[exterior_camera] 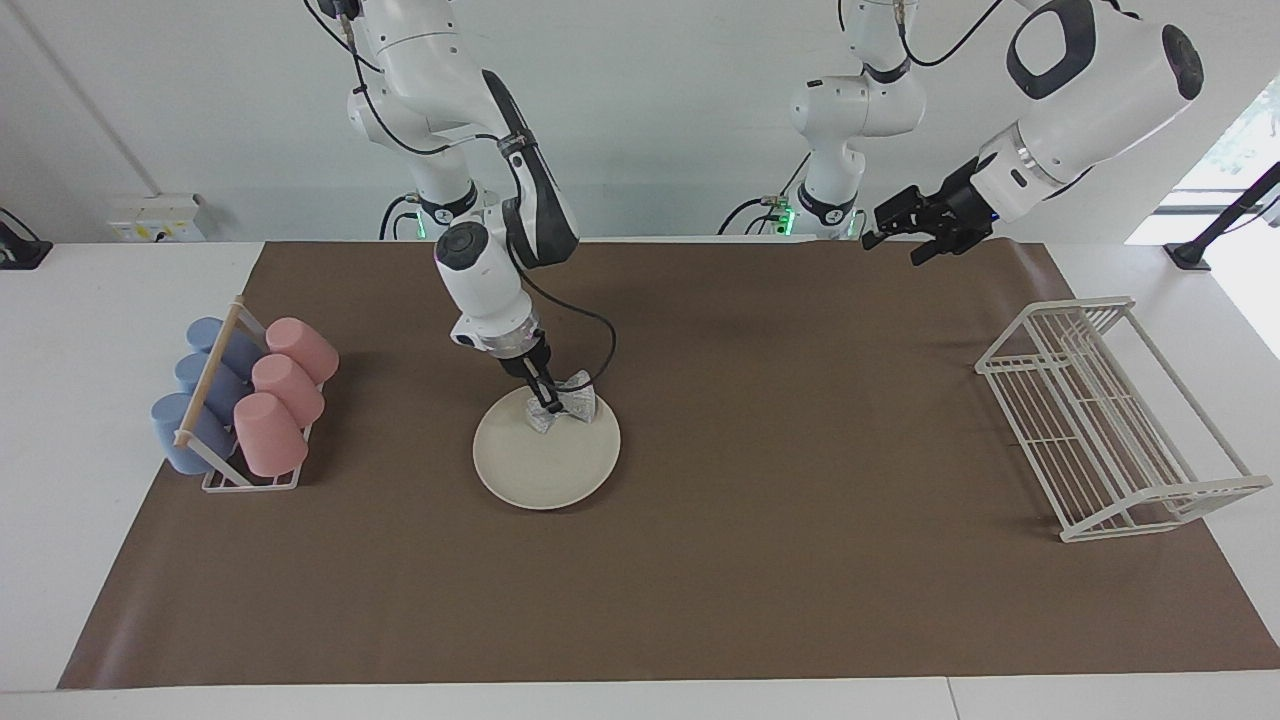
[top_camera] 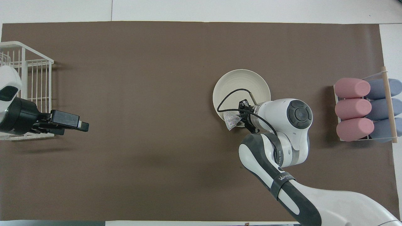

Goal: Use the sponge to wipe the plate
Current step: 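Lower the sponge onto the plate with the right gripper while the left gripper withdraws, then rub the sponge around the plate surface with the right gripper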

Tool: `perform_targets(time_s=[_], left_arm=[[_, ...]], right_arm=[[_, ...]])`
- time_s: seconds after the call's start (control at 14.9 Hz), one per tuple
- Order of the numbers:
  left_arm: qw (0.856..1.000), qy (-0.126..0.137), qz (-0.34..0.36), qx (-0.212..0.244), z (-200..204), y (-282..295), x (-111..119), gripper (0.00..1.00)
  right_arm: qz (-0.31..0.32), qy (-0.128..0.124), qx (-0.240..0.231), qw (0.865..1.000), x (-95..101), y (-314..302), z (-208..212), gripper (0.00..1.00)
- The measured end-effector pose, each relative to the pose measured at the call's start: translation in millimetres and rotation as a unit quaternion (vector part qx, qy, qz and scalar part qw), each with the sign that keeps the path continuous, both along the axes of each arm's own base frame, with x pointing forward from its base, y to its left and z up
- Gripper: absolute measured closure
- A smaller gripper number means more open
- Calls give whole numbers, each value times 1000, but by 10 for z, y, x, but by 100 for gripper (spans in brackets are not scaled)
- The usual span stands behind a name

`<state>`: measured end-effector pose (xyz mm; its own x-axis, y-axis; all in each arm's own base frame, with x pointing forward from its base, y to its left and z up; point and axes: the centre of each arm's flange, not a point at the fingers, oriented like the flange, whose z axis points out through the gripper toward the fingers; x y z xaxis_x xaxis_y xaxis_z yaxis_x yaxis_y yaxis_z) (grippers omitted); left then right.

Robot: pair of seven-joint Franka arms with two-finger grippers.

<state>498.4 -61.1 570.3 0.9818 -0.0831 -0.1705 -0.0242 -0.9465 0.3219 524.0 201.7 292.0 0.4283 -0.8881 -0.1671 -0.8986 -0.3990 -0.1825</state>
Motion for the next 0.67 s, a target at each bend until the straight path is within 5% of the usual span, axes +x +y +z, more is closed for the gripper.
perform_targets(time_s=[0.4, 0.67], left_arm=[[992, -44, -15, 113, 342, 73, 104, 0], [987, -38, -17, 158, 578, 161, 180, 0]], right_arm=[[79, -43, -16, 996, 256, -601, -4, 90], [108, -61, -24, 992, 390, -753, -47, 90]])
